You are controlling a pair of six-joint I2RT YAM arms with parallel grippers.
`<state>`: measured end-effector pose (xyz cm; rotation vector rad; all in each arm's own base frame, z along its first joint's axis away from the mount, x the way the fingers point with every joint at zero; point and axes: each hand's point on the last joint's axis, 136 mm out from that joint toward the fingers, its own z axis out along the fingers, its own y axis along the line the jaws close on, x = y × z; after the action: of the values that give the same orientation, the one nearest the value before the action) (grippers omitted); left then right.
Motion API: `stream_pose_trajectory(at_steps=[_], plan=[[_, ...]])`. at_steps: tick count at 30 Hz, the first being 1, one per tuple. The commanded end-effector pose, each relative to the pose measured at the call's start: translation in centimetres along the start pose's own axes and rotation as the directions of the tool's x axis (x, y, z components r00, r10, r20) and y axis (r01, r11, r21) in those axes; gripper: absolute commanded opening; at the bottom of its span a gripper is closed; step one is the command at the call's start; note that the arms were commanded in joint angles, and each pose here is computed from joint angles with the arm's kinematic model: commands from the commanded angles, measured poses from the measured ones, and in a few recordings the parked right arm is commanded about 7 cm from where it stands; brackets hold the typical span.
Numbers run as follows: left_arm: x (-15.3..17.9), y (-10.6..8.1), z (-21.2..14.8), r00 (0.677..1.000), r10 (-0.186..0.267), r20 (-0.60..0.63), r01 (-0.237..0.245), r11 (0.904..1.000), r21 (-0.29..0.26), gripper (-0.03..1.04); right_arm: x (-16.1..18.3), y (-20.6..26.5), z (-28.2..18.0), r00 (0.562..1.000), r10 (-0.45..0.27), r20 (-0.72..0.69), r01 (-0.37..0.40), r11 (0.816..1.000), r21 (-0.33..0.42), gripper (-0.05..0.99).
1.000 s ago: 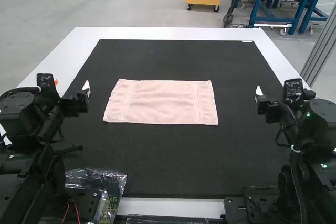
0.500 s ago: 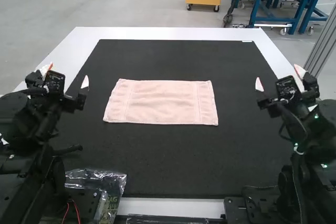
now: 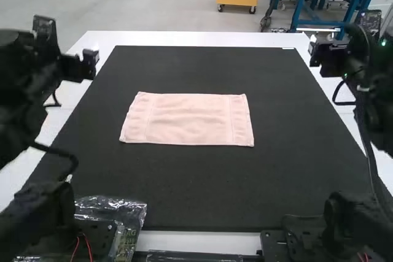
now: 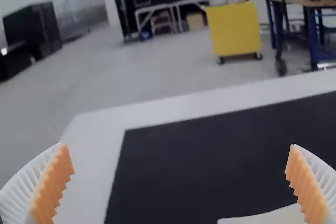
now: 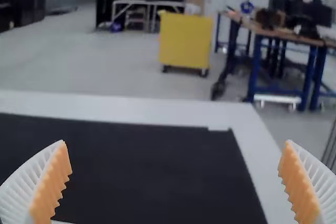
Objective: Fold the towel.
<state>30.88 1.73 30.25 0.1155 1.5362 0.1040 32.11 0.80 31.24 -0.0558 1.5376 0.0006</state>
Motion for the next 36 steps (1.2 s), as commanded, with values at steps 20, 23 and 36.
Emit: stream_pose_trajectory(at_steps=[20,23,36], plan=[[17.2,-3.5,6.0,0.837,-0.122,-0.533,0.209,0.9721,0.106,0.96,12.6,1.7,3.4,0.918,0.094,-0.384,-0.137,0.987,-0.085,0.90],[19.0,-3.9,6.5,0.827,-0.099,-0.553,0.204,0.9700,0.132,0.96,13.8,4.4,3.1,0.902,0.064,-0.428,-0.146,0.976,-0.161,0.90],[23.7,-4.5,10.9,0.809,-0.024,-0.587,0.164,0.9686,0.187,0.96,19.8,10.2,5.4,0.841,-0.016,-0.540,-0.177,0.936,-0.304,0.90]])
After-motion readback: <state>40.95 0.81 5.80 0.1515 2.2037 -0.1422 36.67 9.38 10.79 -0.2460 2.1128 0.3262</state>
